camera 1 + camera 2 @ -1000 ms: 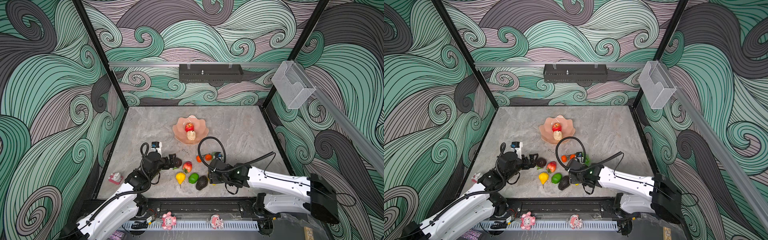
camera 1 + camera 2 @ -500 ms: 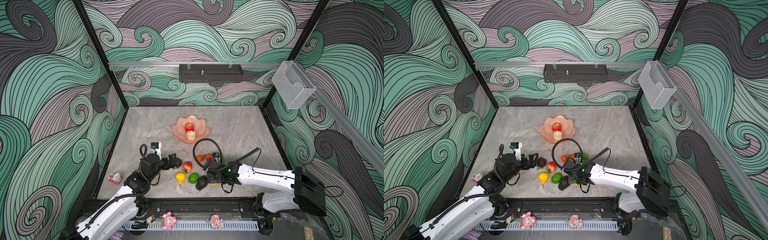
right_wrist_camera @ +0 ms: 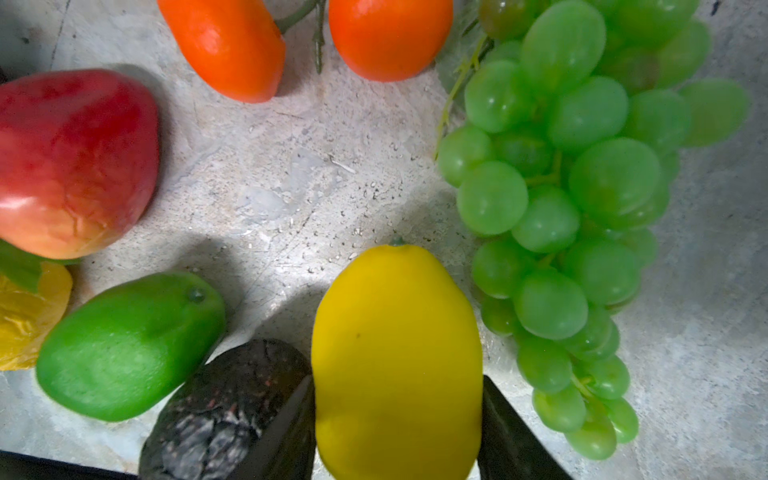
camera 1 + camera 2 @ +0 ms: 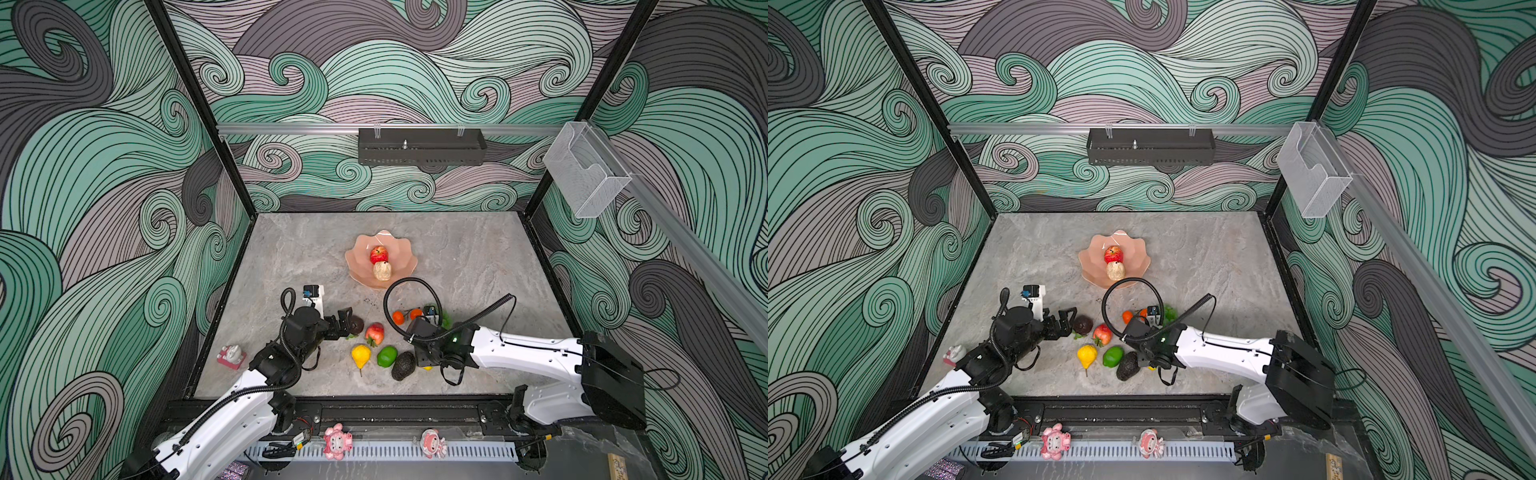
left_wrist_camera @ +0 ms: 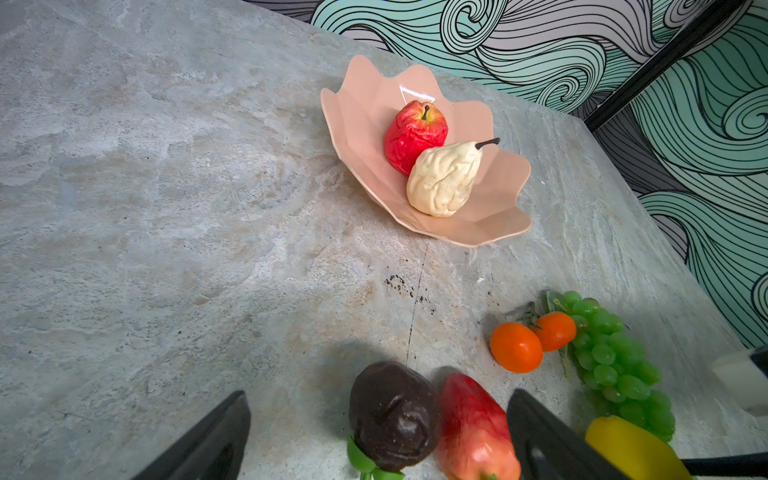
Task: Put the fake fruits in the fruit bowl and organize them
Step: 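Grasp the yellow mango with the right gripper while the left gripper approaches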
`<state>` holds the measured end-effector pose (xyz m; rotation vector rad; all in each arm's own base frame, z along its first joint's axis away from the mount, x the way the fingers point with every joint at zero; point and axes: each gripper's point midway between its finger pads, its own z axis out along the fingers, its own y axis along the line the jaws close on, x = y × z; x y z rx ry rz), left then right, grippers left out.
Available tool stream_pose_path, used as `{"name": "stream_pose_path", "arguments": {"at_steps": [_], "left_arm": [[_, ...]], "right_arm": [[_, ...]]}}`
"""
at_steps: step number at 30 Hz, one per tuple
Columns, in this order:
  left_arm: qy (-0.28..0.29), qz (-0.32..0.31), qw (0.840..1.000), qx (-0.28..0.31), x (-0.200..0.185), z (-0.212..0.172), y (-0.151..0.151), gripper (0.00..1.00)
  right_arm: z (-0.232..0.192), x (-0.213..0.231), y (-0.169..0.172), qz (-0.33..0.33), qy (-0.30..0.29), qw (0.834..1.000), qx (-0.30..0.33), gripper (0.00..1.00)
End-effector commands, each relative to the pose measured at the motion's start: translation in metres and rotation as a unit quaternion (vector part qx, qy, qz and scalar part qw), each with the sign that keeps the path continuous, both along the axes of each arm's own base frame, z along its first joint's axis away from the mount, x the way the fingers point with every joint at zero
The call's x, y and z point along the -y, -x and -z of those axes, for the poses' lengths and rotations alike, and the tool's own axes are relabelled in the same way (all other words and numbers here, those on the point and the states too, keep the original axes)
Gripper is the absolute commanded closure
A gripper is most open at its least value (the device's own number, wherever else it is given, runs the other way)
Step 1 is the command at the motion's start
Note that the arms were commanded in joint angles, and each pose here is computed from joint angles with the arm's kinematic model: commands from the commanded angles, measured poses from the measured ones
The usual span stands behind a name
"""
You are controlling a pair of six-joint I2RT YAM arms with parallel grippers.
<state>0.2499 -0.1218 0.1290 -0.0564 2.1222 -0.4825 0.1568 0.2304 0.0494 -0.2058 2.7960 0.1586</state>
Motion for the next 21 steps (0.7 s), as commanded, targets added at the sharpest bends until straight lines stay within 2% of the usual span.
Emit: {"name": "stream_pose_path", "arguments": {"at_steps": [1, 9, 13, 15, 21], "left_arm": [[0.014, -0.001, 1.000, 0.005, 0.004, -0.008, -0.004, 0.02], [0.100, 0.051, 0.992, -0.054, 0.043, -0.015, -0.006, 0.02], [0.163, 0.108, 0.977, -0.081, 0.074, -0.047, -0.002, 0.02], [0.174, 0.140, 0.970, -0.092, 0.087, -0.058, 0.001, 0.02], [0.220, 0.199, 0.949, -0.108, 0.120, -0.067, 0.007, 0.02]], "right_arm": [[-0.019, -0.001, -0.005, -0.007, -0.010, 1.000, 0.027, 0.45], [-0.076, -0.008, -0.026, -0.054, -0.066, 0.987, 0.134, 0.44], [-0.101, -0.026, -0.038, -0.082, -0.112, 0.971, 0.195, 0.44], [-0.110, -0.037, -0.044, -0.095, -0.136, 0.962, 0.219, 0.43], [-0.123, -0.060, -0.049, -0.125, -0.182, 0.940, 0.259, 0.42]]}}
